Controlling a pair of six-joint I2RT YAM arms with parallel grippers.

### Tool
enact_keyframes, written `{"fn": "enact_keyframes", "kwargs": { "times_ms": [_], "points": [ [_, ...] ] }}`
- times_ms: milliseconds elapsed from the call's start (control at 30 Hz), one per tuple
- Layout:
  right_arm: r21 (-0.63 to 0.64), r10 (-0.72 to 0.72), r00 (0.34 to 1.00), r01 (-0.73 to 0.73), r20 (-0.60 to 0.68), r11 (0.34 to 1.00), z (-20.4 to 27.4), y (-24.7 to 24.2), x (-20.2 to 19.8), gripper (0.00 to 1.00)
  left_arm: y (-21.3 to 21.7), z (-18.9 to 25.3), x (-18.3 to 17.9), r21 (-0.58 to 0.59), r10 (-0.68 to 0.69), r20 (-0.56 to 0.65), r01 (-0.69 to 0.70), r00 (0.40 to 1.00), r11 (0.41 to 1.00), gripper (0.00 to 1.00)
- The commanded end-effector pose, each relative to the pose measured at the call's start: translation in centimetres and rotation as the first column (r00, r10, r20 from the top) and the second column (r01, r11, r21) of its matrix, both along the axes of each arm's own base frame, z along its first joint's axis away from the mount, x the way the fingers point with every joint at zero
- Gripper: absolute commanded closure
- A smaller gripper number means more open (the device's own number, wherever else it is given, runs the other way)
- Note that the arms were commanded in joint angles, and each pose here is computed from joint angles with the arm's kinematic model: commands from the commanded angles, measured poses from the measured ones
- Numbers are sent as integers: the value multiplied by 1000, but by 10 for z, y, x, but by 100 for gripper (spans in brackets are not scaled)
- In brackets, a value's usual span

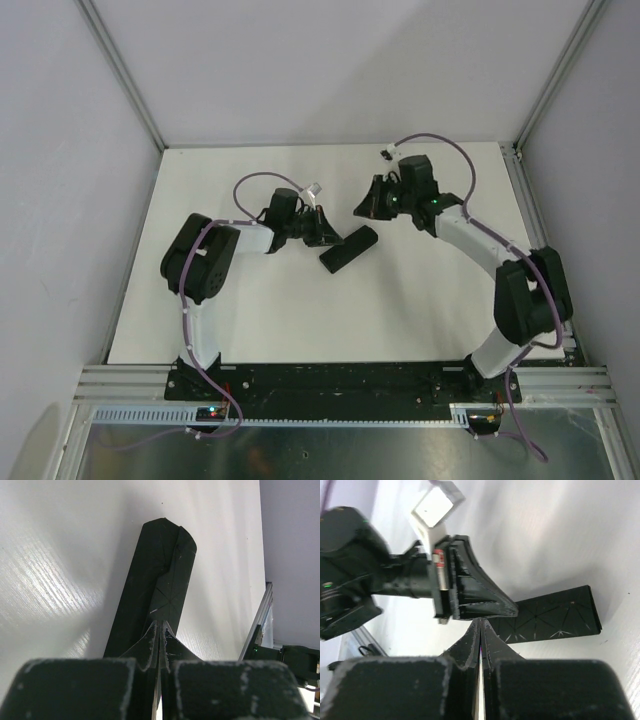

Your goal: Organize the sunglasses

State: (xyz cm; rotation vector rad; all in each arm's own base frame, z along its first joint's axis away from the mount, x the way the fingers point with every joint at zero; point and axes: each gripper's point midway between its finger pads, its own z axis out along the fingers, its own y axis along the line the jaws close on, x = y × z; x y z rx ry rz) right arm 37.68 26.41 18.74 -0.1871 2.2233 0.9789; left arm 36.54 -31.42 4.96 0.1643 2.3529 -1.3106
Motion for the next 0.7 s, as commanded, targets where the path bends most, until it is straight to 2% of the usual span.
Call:
{"fn": "enact_keyframes", "kwargs": {
  "times_ms": [0,100,200,300,467,667],
  "points": [
    [-183,-55,979,18,-194,983,-99,-8,-2,100,16,-37,-8,137,53,-53,-45,997,990,100],
    [-255,-82,925,-17,-370,967,-177,-15,-16,100,16,-37,-7,138,55,-50,-47,997,989,100],
    [-254,-86,904,-26,-419,967,-200,-16,-25,100,15,-38,-7,140,52,-53,-44,997,989,100],
    [-239,-81,926,-10,-368,971,-180,-14,-19,100,15,-38,-7,144,49,-53,-41,997,989,100],
    [-190,-65,970,20,-232,982,-117,-14,-7,100,14,-37,-5,145,46,-48,-39,998,989,100],
    [-192,-90,990,68,-110,979,-62,-32,-6,100,13,-31,-1,149,45,-34,-40,998,988,100]
  ]
}}
